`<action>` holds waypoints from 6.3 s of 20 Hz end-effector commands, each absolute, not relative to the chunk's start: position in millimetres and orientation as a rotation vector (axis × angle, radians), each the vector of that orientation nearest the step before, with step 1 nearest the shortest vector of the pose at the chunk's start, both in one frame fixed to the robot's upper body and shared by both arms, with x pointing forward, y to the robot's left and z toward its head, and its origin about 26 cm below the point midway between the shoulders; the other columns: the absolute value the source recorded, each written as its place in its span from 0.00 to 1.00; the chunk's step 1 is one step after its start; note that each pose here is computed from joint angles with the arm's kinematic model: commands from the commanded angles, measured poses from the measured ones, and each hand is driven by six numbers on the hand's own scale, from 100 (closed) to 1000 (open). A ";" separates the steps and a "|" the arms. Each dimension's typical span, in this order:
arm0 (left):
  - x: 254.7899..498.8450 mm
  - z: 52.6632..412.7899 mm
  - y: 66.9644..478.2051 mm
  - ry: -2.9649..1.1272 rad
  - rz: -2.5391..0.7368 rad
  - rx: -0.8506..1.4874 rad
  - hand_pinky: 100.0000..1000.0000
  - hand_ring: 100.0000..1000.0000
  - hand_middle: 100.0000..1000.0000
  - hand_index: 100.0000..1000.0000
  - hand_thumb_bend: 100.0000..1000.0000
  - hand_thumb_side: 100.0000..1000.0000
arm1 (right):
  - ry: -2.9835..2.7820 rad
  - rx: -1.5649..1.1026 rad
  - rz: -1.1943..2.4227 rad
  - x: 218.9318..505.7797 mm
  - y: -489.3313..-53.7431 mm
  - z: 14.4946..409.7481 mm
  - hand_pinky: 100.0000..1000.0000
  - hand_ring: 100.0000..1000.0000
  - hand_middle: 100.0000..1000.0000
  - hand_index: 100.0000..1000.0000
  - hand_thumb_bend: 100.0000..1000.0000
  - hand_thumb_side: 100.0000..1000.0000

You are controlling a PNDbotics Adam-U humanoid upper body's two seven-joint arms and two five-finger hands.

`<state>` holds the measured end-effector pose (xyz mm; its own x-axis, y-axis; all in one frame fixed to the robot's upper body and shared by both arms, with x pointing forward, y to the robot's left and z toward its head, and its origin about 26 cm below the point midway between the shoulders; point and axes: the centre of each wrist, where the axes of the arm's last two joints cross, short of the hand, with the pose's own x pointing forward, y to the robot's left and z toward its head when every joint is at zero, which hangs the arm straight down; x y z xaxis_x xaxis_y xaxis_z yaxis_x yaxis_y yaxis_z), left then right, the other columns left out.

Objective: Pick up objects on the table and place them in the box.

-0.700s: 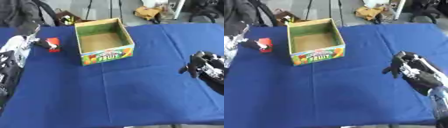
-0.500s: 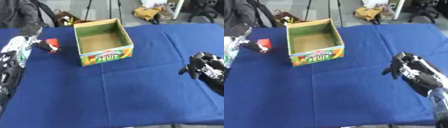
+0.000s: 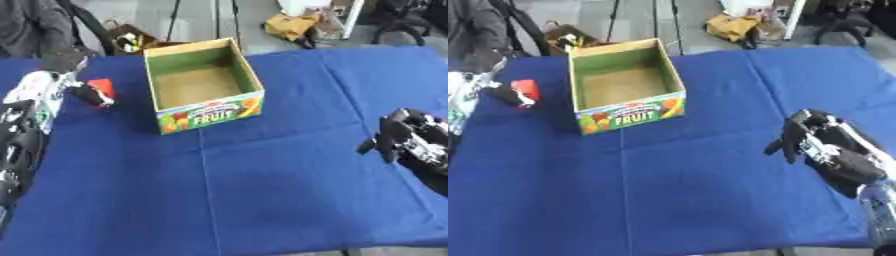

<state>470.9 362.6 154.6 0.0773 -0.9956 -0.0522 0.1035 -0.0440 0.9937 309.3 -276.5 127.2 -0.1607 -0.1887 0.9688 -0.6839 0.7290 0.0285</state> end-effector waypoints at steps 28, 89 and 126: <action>467.7 151.0 378.2 -1.044 -1.190 1.133 0.84 0.82 0.78 0.90 0.40 0.10 | -1.739 0.682 0.548 308.8 -275.2 137.4 0.55 0.25 0.31 0.31 0.00 0.07; 479.5 167.0 217.6 -1.504 -1.357 0.985 0.67 0.56 0.56 0.81 0.77 0.53 | -1.741 0.689 0.543 308.1 -270.3 135.6 0.55 0.24 0.30 0.31 0.00 0.05; 340.8 178.9 284.3 -2.213 -0.080 0.275 0.68 0.63 0.66 0.73 0.62 0.87 | -1.757 0.640 0.498 307.5 -277.7 135.4 0.54 0.24 0.30 0.31 0.00 0.04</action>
